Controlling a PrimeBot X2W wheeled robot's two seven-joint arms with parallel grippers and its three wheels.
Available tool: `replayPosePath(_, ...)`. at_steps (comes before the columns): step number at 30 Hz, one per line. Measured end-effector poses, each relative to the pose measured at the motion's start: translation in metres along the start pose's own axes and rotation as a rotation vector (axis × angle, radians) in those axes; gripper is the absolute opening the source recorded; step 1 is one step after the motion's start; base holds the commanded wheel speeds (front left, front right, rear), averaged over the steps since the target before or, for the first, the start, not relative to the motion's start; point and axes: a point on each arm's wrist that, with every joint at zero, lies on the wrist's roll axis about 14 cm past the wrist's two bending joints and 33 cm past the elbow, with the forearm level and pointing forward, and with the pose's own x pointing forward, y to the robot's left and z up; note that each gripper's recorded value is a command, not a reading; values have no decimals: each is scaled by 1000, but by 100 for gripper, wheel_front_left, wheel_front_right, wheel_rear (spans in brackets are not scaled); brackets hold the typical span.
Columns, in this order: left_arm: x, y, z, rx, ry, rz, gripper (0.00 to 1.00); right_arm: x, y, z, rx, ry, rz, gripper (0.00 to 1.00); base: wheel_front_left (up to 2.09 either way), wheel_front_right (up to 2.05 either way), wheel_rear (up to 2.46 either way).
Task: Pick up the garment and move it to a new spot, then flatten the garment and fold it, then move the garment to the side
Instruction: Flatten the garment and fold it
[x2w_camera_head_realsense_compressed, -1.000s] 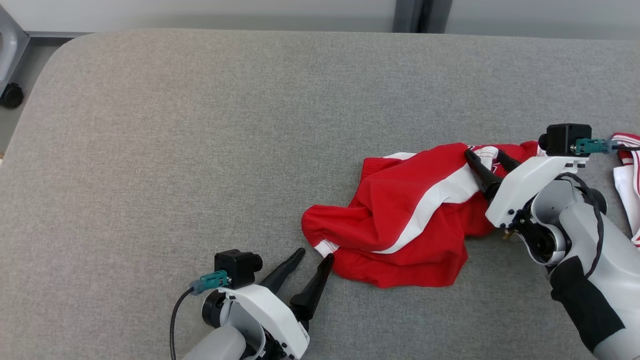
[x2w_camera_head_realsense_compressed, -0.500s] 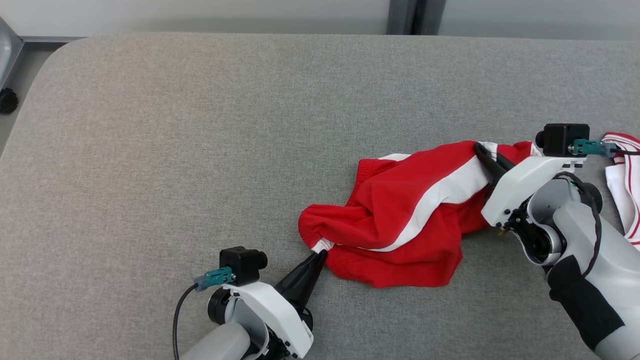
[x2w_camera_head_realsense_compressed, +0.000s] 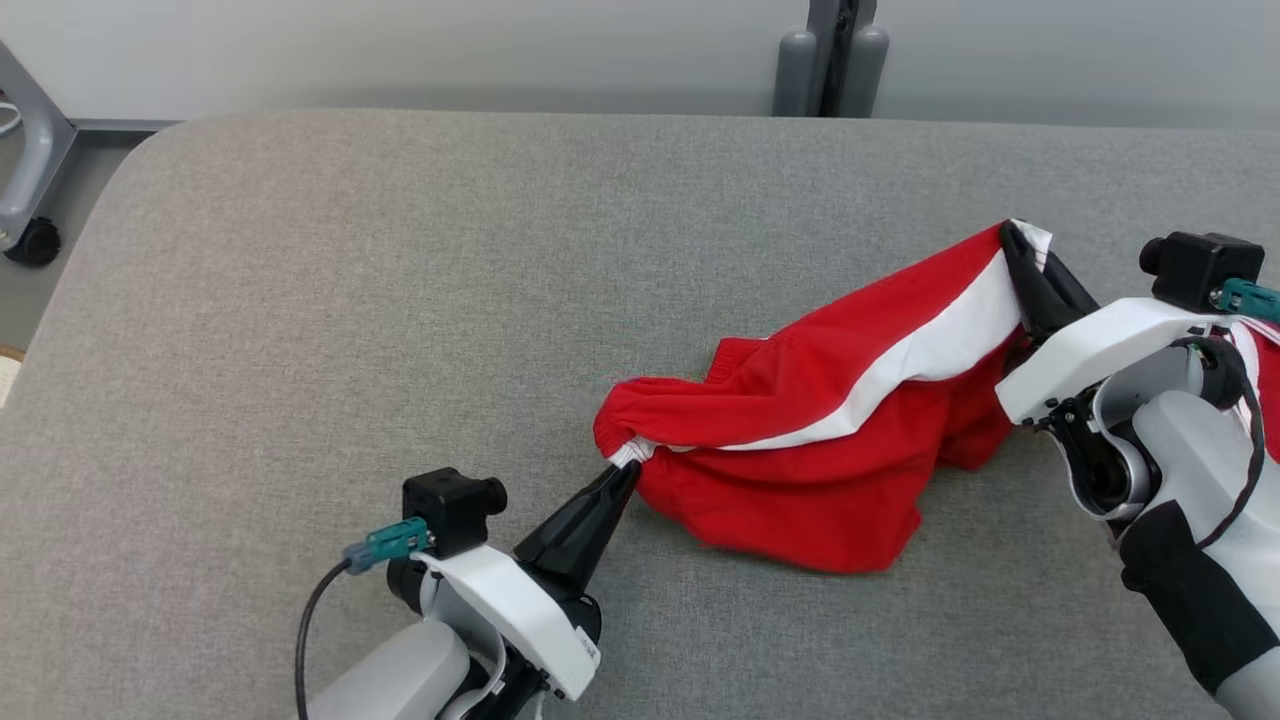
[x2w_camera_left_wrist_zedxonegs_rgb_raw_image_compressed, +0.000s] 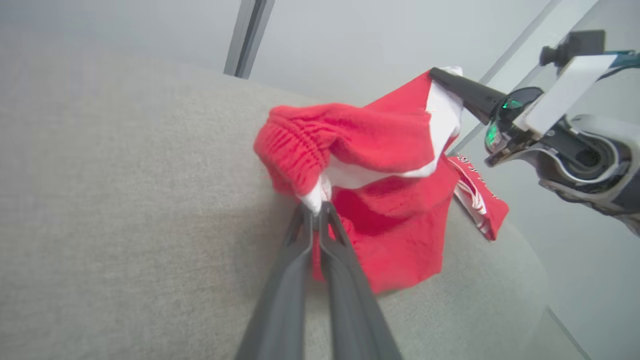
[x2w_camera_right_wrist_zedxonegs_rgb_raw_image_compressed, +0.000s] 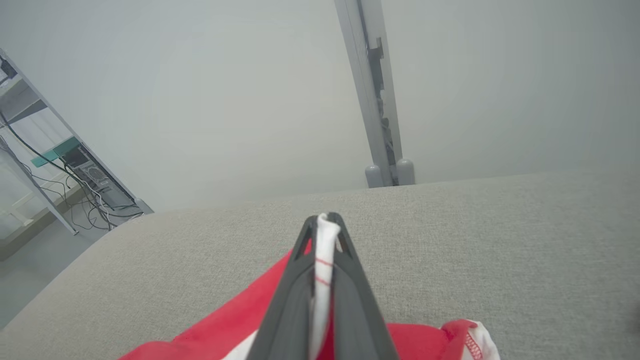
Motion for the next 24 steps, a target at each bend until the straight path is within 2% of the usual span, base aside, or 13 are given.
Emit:
replayPosePath(6, -11, -19, 46, 76, -109, -85, 0, -10, 13, 44, -19, -133, 33, 0, 0, 0, 0)
replayPosePath(13, -29, -43, 87, 155, -166, -183, 0, -39, 9, 94, -41, -280, 18, 0, 0, 0, 0)
replayPosePath(24, -57, -114, 168, 225, -228, -414, 0, -101, 19, 168, -58, -524, 42, 0, 0, 0, 0)
